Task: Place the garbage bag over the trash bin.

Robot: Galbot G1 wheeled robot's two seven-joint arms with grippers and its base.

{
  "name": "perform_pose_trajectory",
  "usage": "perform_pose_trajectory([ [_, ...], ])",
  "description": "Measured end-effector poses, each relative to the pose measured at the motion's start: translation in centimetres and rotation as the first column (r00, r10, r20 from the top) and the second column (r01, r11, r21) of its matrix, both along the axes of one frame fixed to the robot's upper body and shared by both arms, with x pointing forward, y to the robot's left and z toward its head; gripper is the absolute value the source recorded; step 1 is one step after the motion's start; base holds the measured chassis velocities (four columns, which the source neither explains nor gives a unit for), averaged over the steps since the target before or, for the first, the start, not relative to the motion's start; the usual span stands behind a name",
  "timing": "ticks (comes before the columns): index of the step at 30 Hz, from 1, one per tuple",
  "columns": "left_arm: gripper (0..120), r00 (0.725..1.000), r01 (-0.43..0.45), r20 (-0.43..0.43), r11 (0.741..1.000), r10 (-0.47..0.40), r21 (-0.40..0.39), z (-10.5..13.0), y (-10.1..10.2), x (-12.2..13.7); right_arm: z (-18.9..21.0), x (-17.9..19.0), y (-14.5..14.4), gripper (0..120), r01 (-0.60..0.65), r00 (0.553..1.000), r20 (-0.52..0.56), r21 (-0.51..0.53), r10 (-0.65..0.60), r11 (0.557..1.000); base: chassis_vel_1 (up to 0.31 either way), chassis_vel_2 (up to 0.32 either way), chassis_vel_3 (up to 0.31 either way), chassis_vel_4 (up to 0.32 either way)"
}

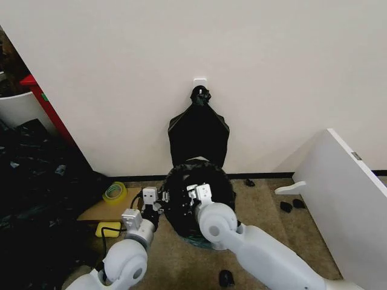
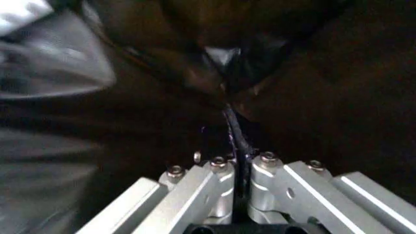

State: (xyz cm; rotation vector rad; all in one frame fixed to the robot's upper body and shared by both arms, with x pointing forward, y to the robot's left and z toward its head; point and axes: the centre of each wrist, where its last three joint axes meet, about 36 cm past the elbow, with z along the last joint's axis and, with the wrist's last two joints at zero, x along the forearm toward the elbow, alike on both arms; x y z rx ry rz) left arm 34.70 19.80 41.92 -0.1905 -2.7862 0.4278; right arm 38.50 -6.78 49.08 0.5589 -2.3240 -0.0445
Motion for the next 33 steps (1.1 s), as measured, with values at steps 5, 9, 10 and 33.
perform_pose_trajectory([
  [5,1,0.992,-0.057,-0.116,0.996,0.049,-0.066,0.0,0.3,1.5,2.4,-2.6,-3.5,5,-0.104,0.993,0.063,0.152,0.095,0.983,0.000,0.000,0.000,0.000],
  [9,1,0.979,-0.090,-0.194,0.990,0.068,-0.105,-0.1,-0.1,2.1,3.6,-4.7,-5.2,18,-0.150,0.979,0.166,0.199,0.118,0.968,0.000,0.000,0.000,0.000],
  [10,1,0.970,-0.109,-0.229,0.987,0.079,-0.121,-0.1,-0.3,2.2,3.6,-5.2,-5.5,25,-0.149,0.973,0.208,0.211,0.105,0.966,0.000,0.000,0.000,0.000],
  [33,1,0.924,-0.224,-0.353,0.956,0.147,-0.189,0.0,0.6,3.7,0.1,-11.8,-14.4,100,0.231,0.969,-0.011,0.409,-0.248,0.883,0.000,0.000,0.000,0.000],
])
